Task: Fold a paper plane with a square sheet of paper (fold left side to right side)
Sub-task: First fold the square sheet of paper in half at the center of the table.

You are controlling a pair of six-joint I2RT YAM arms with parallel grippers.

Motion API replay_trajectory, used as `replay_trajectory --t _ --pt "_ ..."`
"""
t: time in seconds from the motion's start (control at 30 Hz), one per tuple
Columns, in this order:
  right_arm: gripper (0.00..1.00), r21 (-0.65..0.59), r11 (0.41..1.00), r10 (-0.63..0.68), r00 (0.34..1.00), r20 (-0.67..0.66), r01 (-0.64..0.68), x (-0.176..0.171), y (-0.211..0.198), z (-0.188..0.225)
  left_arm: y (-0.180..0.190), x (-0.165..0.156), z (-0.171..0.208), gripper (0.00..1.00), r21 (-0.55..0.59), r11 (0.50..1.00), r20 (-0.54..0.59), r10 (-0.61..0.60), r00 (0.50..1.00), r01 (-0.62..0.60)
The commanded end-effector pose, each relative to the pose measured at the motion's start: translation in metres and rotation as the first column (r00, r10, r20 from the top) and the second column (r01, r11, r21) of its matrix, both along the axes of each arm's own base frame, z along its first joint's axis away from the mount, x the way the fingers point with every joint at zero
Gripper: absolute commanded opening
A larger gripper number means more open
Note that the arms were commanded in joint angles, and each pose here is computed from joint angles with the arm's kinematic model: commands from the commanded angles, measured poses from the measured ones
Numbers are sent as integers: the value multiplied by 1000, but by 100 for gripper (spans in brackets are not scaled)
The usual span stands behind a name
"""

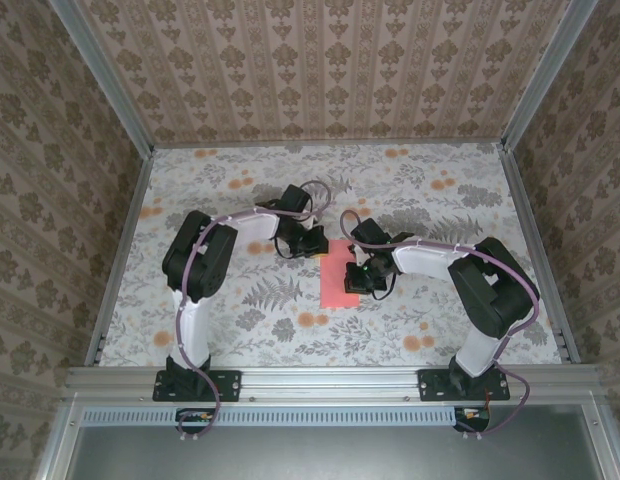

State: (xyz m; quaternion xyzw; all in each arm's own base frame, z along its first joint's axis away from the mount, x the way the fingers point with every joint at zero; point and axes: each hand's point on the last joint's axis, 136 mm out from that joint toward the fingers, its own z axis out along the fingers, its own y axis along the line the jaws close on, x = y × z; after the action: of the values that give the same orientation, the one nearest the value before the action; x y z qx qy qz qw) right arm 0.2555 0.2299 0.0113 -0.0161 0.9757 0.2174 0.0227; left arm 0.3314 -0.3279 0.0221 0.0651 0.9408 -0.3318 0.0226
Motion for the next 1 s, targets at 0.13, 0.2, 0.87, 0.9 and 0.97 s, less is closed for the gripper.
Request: replay_trajectory --t 0.13,0.2,0.87,0.9,0.97 --pt "3 -234 972 -21 994 -110 -6 -35 -50 -36 16 49 -11 9 35 996 83 81 993 -84" --pt "3 -235 972 -20 994 -111 -7 -35 -50 -36 17 54 -11 9 35 995 86 86 993 -89" --pt "3 -229 973 -20 995 -103 -5 -32 -49 -34 25 84 -6 11 27 993 108 111 988 -115" --pt "3 -225 974 -22 995 -102 -2 -31 -48 -33 24 85 -4 11 24 994 112 108 988 -111" --pt "4 -213 977 -24 995 -97 3 -29 -44 -31 26 86 3 11 21 994 124 107 986 -110"
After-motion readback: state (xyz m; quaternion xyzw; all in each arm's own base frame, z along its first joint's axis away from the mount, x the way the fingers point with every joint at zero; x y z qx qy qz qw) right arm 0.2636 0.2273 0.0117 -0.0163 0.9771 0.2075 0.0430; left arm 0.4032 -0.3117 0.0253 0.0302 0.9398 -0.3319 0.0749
